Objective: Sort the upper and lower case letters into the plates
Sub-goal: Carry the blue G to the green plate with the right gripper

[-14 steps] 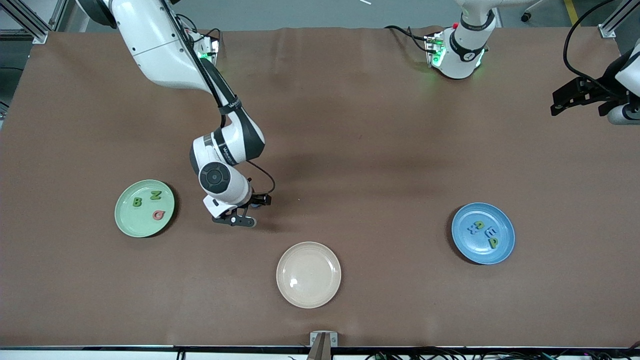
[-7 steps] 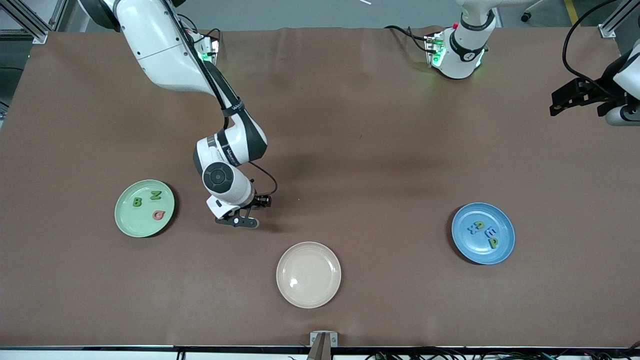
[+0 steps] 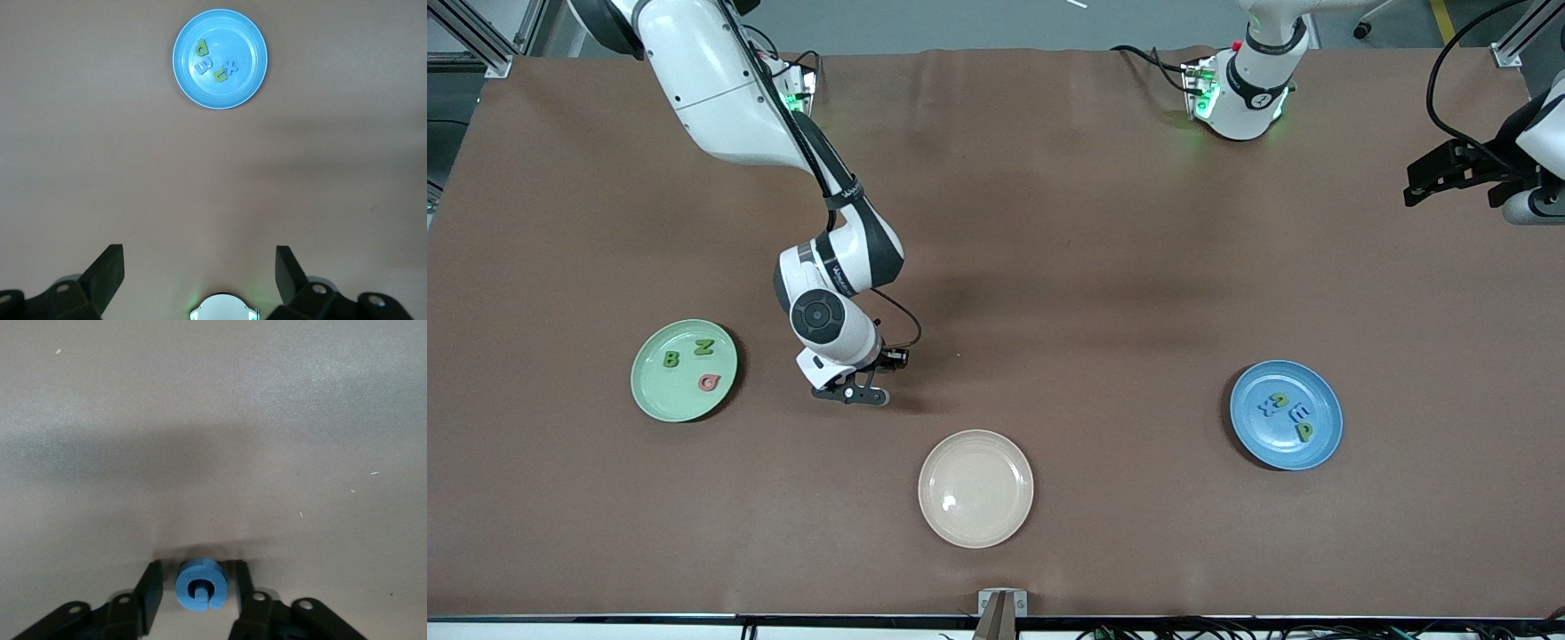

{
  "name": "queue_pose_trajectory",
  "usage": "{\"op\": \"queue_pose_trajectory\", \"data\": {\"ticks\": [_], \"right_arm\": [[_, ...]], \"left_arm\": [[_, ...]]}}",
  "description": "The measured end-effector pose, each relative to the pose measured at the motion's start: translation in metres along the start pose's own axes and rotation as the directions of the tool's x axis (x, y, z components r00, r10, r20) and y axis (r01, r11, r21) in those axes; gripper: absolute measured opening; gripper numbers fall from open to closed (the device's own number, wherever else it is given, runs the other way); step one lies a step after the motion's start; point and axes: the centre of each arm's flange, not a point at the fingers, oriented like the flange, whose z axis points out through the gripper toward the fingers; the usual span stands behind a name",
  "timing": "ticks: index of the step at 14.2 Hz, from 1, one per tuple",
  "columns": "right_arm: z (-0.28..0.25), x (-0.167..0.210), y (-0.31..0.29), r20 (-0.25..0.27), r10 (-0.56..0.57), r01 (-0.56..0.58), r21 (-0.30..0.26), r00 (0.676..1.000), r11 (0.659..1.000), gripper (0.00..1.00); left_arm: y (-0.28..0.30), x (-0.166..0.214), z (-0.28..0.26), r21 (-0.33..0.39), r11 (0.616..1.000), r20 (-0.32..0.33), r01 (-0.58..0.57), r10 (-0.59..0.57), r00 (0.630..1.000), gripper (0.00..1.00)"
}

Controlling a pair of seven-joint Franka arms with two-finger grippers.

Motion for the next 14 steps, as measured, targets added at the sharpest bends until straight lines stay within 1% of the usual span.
{"op": "queue_pose_trajectory", "data": {"ticks": [1,7,9,11,12,14], "right_arm": [[0.000,0.000,0.000,0.000,0.000,0.000,0.000,1.000,1.000,0.36],[-0.001,0.002,0.002,-0.001,0.004,-0.004,-0.002,1.000,1.000,0.34],[-0.008,0.005,0.009,0.018,0.015,-0.015,-0.019,1.000,1.000,0.34],[-0.033,0.014,0.028,0.038,0.019,-0.018,-0.034,0.999,0.999,0.34],[-0.051,0.019,0.042,0.042,0.003,-0.002,-0.034,0.999,0.999,0.34],[-0.084,0.029,0.080,0.037,-0.041,0.042,-0.023,0.998,0.999,0.34]], "left_arm": [[0.000,0.000,0.000,0.000,1.000,0.000,0.000,0.000,1.000,1.00],[0.000,0.000,0.000,0.000,1.000,0.000,0.000,0.000,1.000,1.00],[0.000,0.000,0.000,0.000,1.000,0.000,-0.001,0.001,1.000,1.00],[0.001,0.000,0.000,0.000,1.000,-0.001,-0.003,0.003,1.000,1.00],[0.002,0.001,0.000,0.000,1.000,-0.002,-0.004,0.004,1.000,1.00],[0.003,0.002,0.001,0.000,1.000,-0.004,-0.006,0.006,1.000,1.00]]}}
